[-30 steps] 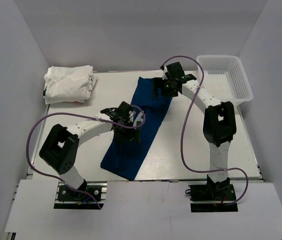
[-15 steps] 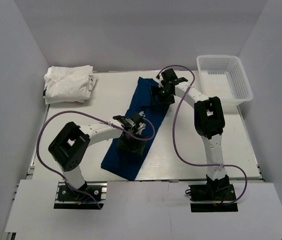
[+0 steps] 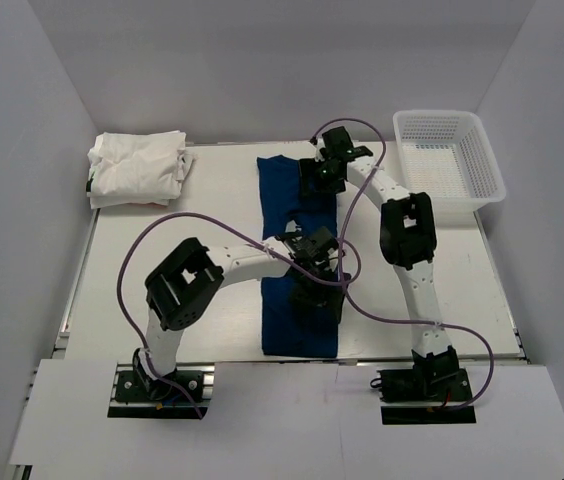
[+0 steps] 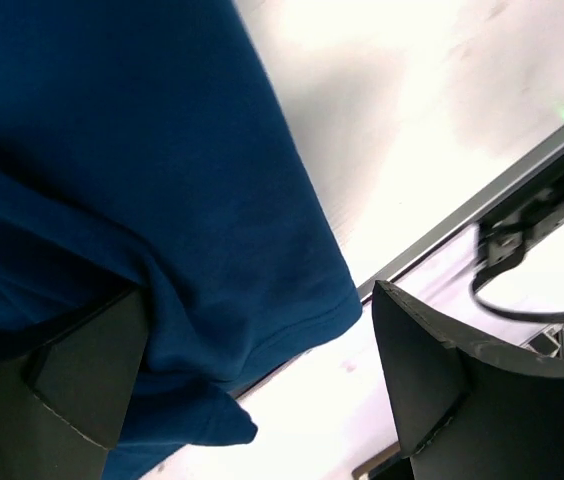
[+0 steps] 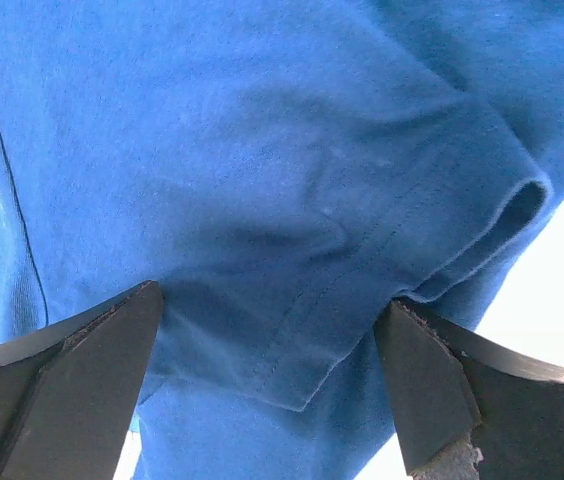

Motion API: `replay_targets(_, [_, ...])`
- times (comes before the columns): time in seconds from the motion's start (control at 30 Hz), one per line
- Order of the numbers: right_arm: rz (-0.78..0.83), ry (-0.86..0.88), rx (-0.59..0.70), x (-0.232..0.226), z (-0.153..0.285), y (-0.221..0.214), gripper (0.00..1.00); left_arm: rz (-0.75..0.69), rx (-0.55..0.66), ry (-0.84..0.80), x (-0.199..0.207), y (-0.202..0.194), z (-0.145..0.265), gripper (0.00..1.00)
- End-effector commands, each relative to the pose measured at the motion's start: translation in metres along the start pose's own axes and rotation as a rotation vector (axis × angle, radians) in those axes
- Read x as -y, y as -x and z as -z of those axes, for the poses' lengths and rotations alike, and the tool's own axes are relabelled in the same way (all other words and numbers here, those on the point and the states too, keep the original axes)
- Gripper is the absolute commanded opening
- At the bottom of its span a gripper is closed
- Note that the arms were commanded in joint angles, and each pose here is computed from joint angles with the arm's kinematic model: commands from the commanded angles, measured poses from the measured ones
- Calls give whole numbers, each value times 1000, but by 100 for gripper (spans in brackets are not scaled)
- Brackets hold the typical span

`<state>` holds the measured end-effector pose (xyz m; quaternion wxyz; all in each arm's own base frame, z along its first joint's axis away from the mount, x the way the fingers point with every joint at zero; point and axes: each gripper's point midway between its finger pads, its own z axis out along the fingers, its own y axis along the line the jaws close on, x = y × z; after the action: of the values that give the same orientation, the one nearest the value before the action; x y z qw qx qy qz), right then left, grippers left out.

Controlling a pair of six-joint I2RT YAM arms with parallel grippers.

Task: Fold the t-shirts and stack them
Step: Rotate the tshirt 90 degrees, then grab the bottom of the folded rectangular tshirt with both arms

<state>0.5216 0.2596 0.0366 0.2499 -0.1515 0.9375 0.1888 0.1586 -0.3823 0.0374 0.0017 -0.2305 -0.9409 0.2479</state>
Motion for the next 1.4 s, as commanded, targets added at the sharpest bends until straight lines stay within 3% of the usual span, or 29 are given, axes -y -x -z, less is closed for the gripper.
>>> replay_targets(0.0, [30, 10, 23, 22, -3, 9, 90, -10, 41, -47, 24, 13, -2, 100])
replay_targets(0.23, [65, 121, 163, -23, 85, 54, 90, -38, 197, 42, 30, 25, 59, 100])
replay_targets(0.47, [9, 68, 451, -46, 211, 61, 90, 118, 248, 153, -6, -41, 102, 100])
replay_targets(0.5, [-45, 37, 427, -38, 208, 27, 90, 153, 269, 190, -16, -46, 106, 100])
replay_targets(0.53, [-46, 41, 482, -44, 235, 24, 90, 195, 237, 237, -35, -66, 103, 100])
replay_targets(0.6, [-81, 47, 423, -43, 230, -31, 90, 269, 299, 219, -40, -77, 117, 100])
replay_targets(0.7, [-194, 114, 346, -60, 241, -96, 90, 386, 298, 196, -65, -106, 107, 100])
replay_targets(0.73, [-224, 132, 308, -61, 245, -135, 90, 402, 305, 188, -77, -121, 101, 100])
replay_targets(0.8, [-221, 209, 256, -81, 253, -167, 90, 404, 338, 103, -70, -117, 94, 100])
replay_targets(0.83, [-267, 213, 132, -80, 244, -216, 90, 404, 325, 95, -74, -122, 85, 100])
replay_targets(0.87, [-263, 264, 73, -94, 244, -235, 90, 393, 349, 52, -67, -115, 84, 100])
replay_targets(1.0, [-373, 295, -144, -102, 239, -326, 90, 325, 256, 54, -59, -114, 58, 100])
replay_targets(1.07, [-430, 364, -219, -116, 233, -357, 90, 326, 201, 69, -61, -119, 47, 100])
replay_targets(1.23, [-399, 339, -254, -120, 224, -369, 90, 322, 163, 65, -66, -122, 27, 94])
replay_targets(1.37, [-351, 337, -312, -128, 211, -379, 90, 333, 156, 65, -71, -125, 24, 83])
